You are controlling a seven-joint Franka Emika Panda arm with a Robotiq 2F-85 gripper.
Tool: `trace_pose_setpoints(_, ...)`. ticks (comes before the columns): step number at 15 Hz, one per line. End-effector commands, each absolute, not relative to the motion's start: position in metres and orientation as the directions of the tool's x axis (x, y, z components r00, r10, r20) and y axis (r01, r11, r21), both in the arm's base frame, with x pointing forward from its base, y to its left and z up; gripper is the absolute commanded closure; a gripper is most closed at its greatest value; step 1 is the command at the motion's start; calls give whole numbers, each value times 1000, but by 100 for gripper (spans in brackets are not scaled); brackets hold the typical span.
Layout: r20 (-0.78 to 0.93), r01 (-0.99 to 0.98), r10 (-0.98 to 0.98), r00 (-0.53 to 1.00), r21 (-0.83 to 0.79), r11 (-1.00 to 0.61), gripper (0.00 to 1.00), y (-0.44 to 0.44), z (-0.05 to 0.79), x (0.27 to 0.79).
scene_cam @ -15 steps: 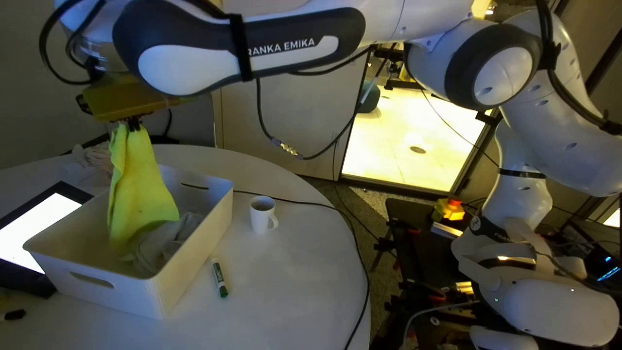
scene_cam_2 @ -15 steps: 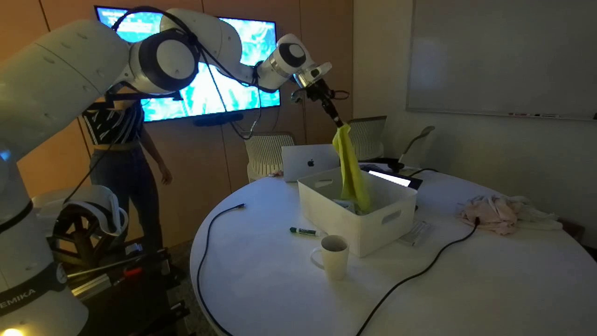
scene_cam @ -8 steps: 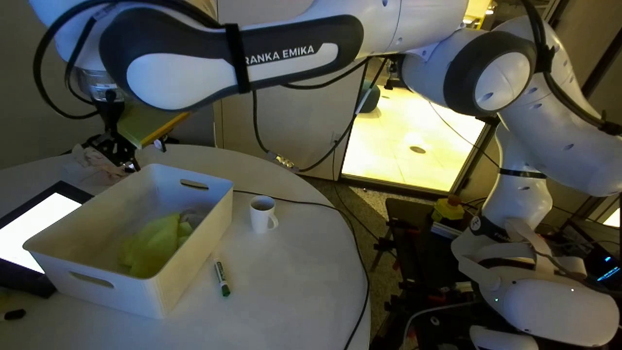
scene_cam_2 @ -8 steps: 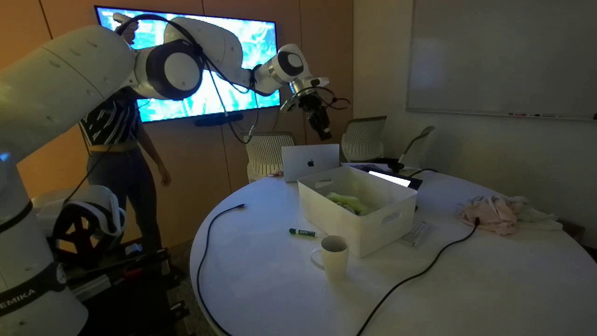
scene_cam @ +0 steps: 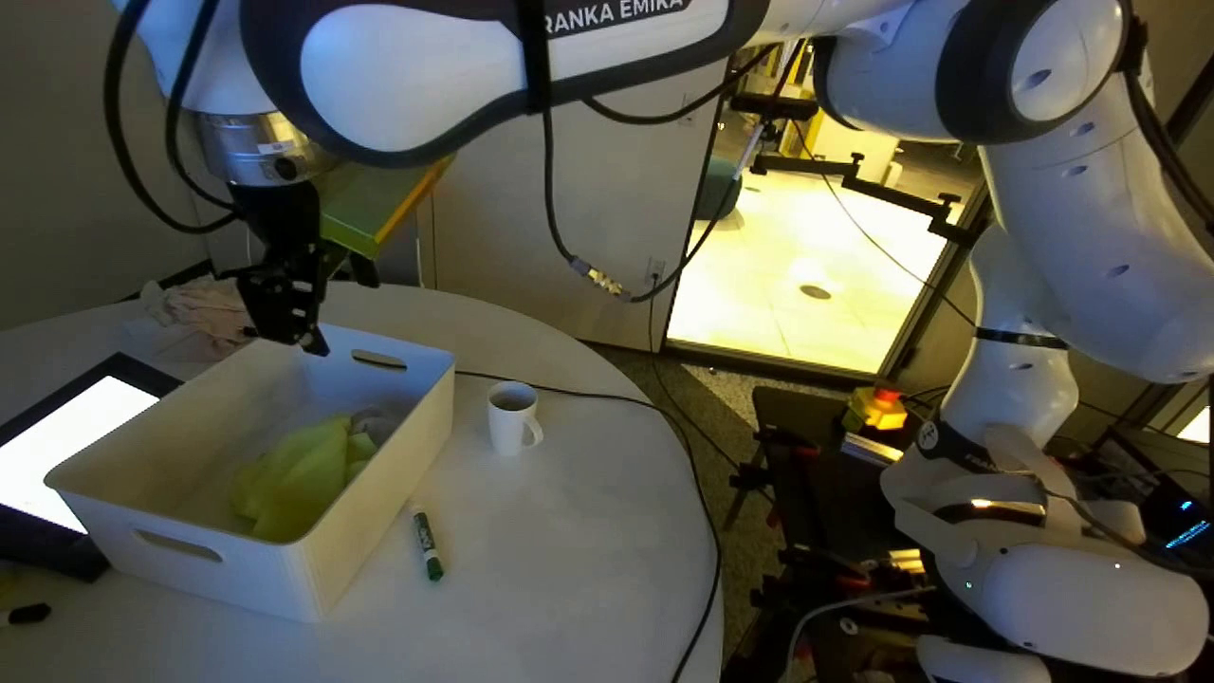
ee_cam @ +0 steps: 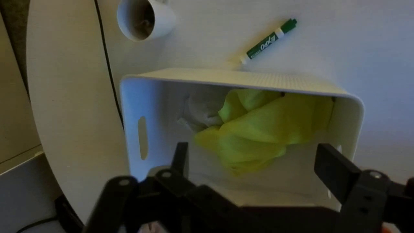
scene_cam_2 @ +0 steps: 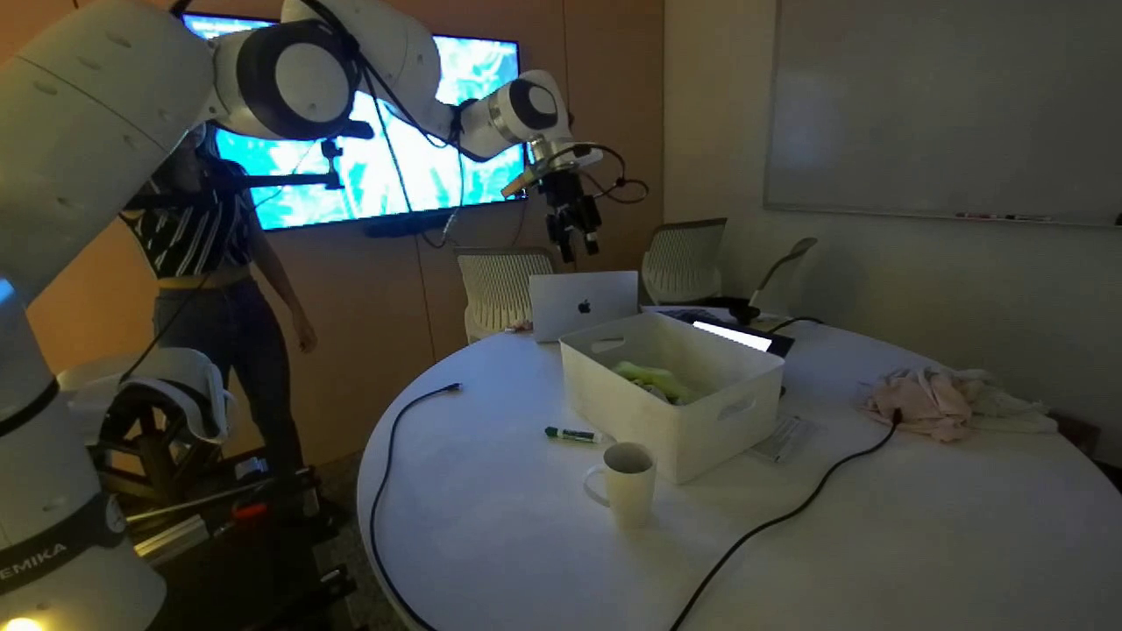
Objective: Put all the towels in the basket and the other objects in the white mug
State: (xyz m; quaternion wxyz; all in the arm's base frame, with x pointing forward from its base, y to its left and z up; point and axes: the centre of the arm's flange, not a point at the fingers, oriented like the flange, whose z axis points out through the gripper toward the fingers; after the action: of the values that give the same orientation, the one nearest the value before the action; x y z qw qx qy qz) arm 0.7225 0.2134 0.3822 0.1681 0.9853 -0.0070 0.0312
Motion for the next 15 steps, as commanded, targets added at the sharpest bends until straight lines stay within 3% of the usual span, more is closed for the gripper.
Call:
trace_pose_setpoints(1,-25,20,13,1000,296,-955,0,185,361,647)
trace_pose_setpoints(7,-114,15,-11,993,226,-974,0,158,284,613)
trace_pose_setpoints(15,-66,82,72,995,146,-986,0,127,173,574)
